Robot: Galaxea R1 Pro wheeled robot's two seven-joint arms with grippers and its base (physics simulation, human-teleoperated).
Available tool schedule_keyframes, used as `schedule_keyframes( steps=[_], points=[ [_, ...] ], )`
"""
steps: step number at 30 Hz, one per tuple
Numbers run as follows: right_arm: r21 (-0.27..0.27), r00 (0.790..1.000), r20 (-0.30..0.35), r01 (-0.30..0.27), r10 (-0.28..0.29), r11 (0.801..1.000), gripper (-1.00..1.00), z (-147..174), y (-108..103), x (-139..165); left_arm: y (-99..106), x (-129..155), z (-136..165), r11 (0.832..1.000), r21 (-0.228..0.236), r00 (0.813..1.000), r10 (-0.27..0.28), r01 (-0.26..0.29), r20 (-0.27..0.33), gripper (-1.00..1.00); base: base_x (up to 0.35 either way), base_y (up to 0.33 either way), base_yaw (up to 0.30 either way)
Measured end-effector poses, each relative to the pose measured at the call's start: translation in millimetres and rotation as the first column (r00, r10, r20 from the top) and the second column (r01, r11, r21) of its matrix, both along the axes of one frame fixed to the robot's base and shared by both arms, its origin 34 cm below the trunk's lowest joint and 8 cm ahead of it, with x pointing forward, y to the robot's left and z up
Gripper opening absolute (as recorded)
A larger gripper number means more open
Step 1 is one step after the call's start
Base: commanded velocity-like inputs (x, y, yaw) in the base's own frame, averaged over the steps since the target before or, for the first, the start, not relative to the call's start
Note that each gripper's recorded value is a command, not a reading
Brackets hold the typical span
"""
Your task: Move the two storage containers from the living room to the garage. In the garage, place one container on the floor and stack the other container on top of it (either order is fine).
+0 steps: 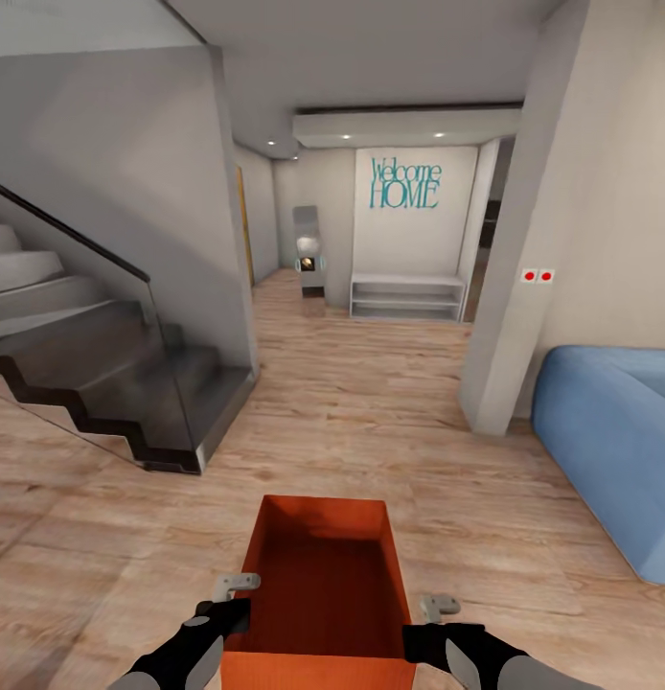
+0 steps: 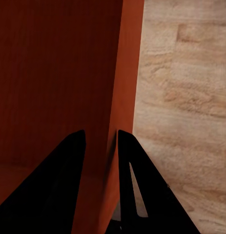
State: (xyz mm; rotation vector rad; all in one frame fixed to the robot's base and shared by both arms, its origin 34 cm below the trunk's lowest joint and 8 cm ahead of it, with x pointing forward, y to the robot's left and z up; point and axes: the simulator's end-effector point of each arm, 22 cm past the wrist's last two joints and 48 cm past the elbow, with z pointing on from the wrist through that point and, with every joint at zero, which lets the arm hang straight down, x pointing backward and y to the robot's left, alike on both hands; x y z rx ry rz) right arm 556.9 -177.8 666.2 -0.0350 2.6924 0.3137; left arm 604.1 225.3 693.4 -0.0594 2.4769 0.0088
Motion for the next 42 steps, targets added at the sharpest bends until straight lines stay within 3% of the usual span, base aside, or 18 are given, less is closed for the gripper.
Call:
schedule_keyframes(
  steps=[42],
  points=[
    [0.0, 1.0, 0.0, 0.0, 0.0, 1.0, -1.0, 0.1, 0.3, 0.1, 0.3, 0.0, 0.0, 1.0, 0.0, 1.0, 0.0, 0.0, 0.0, -1.0, 0.328, 0.074, -0.024]
  ],
)
